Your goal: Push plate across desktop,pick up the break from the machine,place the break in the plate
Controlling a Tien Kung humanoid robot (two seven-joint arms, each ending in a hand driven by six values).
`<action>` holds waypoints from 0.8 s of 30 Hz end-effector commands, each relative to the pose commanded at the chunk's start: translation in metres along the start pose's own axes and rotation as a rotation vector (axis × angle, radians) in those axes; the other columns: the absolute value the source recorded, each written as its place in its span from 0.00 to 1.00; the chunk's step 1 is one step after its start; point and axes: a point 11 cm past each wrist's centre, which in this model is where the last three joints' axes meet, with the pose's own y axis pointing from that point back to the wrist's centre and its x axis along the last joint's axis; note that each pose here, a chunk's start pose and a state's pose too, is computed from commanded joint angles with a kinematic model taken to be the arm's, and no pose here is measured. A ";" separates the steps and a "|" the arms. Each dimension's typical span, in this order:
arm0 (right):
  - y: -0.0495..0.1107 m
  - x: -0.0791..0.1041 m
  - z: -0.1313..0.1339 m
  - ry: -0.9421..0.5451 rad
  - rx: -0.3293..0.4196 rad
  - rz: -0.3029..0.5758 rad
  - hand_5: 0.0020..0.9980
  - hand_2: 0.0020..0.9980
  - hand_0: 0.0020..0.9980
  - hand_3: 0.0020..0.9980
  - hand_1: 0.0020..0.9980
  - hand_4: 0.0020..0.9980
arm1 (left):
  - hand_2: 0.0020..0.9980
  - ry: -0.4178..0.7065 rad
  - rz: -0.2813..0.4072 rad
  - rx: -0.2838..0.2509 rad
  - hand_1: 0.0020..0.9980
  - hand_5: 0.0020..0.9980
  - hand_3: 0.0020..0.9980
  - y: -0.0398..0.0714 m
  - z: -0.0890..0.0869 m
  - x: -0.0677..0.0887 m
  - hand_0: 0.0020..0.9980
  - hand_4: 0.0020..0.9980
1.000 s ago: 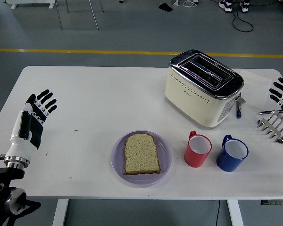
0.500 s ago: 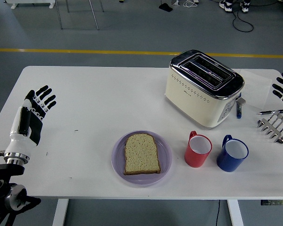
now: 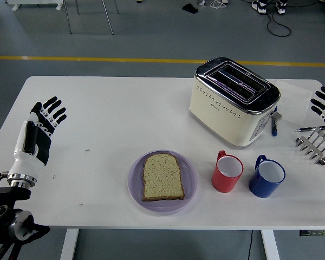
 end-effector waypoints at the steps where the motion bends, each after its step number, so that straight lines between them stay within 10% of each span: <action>1: 0.000 0.000 0.000 -0.003 0.002 0.003 0.57 0.82 0.88 0.79 0.79 0.50 | 0.87 0.000 0.000 0.002 0.84 1.00 0.80 0.000 -0.001 0.000 0.83 0.57; 24: -0.003 -0.002 -0.014 0.006 0.039 -0.004 0.56 0.82 0.88 0.79 0.79 0.50 | 0.87 -0.023 0.003 -0.025 0.84 1.00 0.81 -0.004 0.009 0.004 0.83 0.57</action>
